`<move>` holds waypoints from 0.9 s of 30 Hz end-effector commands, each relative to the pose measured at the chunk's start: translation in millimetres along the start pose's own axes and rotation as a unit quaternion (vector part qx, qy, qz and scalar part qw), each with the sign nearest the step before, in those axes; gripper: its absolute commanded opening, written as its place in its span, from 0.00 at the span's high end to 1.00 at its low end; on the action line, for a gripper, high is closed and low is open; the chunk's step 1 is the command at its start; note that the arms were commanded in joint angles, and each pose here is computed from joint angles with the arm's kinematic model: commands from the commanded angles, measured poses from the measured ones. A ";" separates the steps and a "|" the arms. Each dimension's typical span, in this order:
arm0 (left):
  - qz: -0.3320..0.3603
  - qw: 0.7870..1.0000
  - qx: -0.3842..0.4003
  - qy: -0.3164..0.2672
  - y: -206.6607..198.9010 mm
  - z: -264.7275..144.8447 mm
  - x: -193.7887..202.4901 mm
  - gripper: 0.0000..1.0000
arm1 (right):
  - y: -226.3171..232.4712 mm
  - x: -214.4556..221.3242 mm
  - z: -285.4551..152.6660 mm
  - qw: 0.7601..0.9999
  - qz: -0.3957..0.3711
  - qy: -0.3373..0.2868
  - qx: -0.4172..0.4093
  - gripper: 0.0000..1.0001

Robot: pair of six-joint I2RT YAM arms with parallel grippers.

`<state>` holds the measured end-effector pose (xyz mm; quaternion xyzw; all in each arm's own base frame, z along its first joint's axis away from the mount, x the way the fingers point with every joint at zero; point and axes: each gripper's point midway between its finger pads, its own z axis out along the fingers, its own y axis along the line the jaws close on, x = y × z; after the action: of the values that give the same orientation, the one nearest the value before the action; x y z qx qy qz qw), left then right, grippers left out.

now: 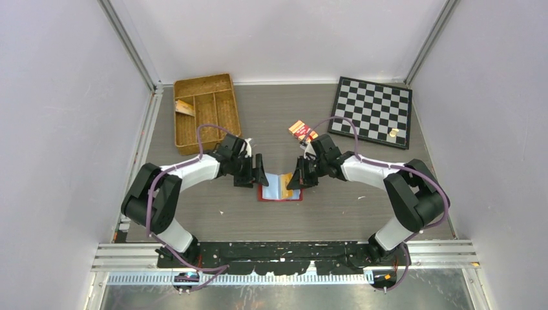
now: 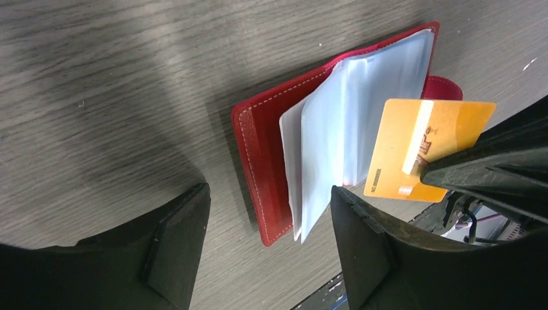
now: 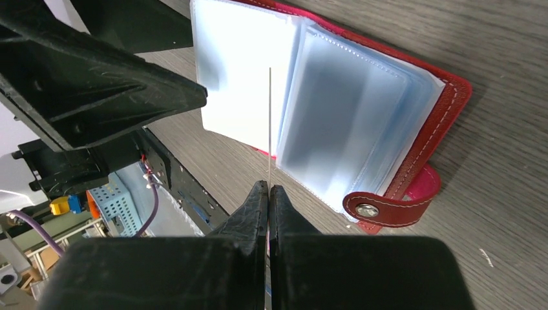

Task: Put the credit cards into the card holder
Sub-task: Insert the credit card into the card holder.

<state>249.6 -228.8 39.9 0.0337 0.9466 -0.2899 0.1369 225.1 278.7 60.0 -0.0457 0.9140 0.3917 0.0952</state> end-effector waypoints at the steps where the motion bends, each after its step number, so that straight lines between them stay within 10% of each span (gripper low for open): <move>1: -0.001 1.000 0.013 -0.016 -3.5 8.4 -7.5 0.33 | 4.9 -0.9 4.1 1.000 -0.005 0.002 -0.026 0.99; 16: -0.011 1.000 -0.027 0.005 20.1 23.0 5.3 0.67 | -4.0 5.4 15.2 0.999 0.020 0.023 -0.035 1.00; 27: -0.008 0.999 -0.032 0.014 23.9 26.5 8.1 0.74 | -17.5 2.6 23.7 0.998 0.050 0.028 -0.019 0.99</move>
<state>257.6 -232.6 23.2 0.0195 0.9477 -0.2887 0.1345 222.0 282.0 34.0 -0.0222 0.9108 0.4095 0.0476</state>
